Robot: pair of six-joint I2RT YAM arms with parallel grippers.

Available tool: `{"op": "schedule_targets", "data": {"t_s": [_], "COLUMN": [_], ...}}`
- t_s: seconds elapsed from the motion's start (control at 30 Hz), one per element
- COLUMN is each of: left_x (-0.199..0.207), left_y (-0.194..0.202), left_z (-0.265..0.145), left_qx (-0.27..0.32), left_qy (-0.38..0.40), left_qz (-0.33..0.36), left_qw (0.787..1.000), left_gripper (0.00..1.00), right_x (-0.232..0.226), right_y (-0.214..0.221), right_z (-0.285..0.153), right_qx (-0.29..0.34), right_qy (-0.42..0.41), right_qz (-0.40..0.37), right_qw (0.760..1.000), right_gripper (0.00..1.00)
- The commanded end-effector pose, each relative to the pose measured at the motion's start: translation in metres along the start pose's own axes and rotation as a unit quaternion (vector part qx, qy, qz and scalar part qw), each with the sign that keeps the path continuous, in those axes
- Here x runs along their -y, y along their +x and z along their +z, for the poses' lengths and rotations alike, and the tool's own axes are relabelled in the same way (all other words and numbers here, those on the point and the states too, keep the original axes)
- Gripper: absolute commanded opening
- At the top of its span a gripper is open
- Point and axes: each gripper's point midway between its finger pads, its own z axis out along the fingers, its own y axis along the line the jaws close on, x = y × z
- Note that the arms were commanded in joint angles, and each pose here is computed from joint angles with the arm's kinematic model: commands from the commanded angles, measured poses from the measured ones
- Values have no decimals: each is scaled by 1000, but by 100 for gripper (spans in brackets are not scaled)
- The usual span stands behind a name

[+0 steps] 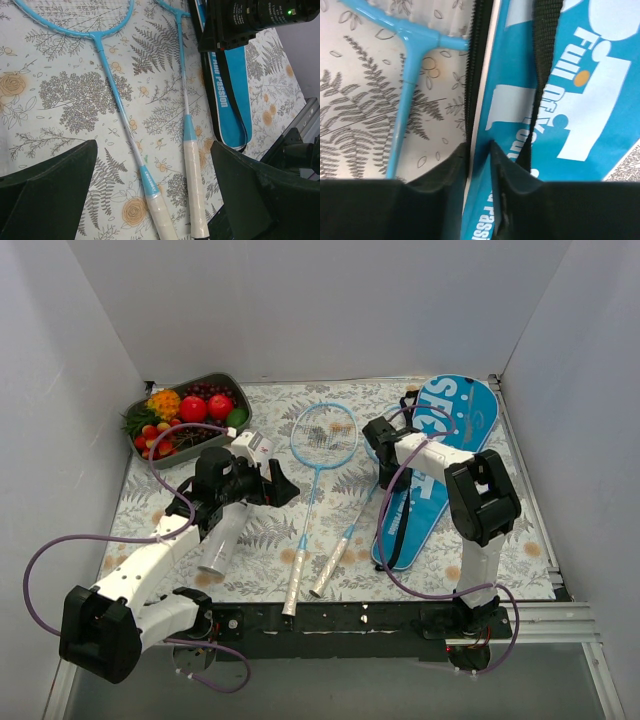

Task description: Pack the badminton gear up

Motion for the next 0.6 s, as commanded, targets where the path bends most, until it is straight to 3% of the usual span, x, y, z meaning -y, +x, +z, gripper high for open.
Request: {"op": "schedule_targets", "data": {"t_s": [0.0,0.03,0.23,0.43,0.57], "left_x": [4,4,1,0,0], "left_y": [-2,-2,-1,2,3], "left_z": [-3,-3,-4,-4,-4], "left_qx": [11,11,14,12,12], "left_qy": [6,6,-1,-2,1], "left_qz": [9,9,11,13,16], "left_qw": [1000,1000,1000,1000,1000], "left_gripper": [98,98,98,98,98], "right_x": [13,14,24,28,16], "right_y": [10,10,2,-33,-71], "right_z": [5,4,-12,-75,-146], "right_qx": [-10,-9,12,87,162], "right_qy": [29,30,40,1,-60], "right_qz": [1,0,6,8,3], "right_qw": [1000,1000,999,996,985], "right_gripper": [10,2,1,1,1]}}
